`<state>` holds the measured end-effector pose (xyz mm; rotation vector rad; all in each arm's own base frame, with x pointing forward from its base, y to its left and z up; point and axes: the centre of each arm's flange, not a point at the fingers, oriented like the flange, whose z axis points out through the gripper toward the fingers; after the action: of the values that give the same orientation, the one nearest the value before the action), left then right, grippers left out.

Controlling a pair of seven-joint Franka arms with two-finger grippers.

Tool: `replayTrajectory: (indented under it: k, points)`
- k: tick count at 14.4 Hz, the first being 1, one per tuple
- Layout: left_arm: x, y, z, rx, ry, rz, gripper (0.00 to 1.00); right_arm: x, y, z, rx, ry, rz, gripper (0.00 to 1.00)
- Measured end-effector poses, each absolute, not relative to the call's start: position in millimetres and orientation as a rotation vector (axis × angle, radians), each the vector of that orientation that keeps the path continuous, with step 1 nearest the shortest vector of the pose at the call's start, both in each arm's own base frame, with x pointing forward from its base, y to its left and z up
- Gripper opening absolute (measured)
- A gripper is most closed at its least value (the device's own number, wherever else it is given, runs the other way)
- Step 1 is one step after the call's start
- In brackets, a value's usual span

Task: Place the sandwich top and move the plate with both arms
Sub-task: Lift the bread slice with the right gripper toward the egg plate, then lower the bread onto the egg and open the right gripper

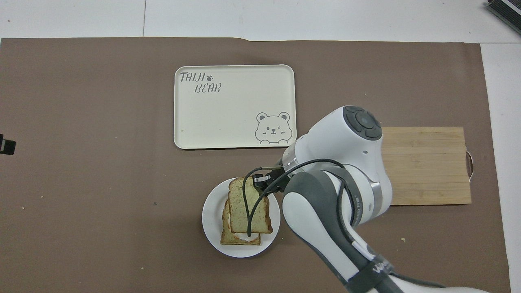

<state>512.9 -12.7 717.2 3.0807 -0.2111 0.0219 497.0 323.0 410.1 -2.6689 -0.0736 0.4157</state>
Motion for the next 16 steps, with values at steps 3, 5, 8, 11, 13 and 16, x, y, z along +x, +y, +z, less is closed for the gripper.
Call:
replayTrajectory:
  k: [3, 5, 8, 11, 13, 16]
  points:
    - [513, -13, 717, 3.081, -0.211, 0.022, 1.0, 484, 340, 391, -2.68, -0.079, 0.401, 0.08]
    - [513, -13, 717, 3.081, -0.211, 0.022, 1.0, 479, 351, 376, -2.686, -0.088, 0.391, 0.08]
    - [513, -13, 717, 3.081, -0.211, 0.022, 1.0, 478, 357, 358, -2.691, -0.085, 0.395, 0.08]
    - [513, -13, 717, 3.081, -0.211, 0.022, 1.0, 475, 354, 348, -2.697, -0.09, 0.416, 0.08]
    - [513, -13, 717, 3.081, -0.211, 0.022, 1.0, 473, 353, 345, -2.7, -0.088, 0.424, 0.08]
    - [513, -13, 717, 3.081, -0.211, 0.022, 1.0, 473, 352, 344, -2.705, -0.093, 0.426, 0.36]
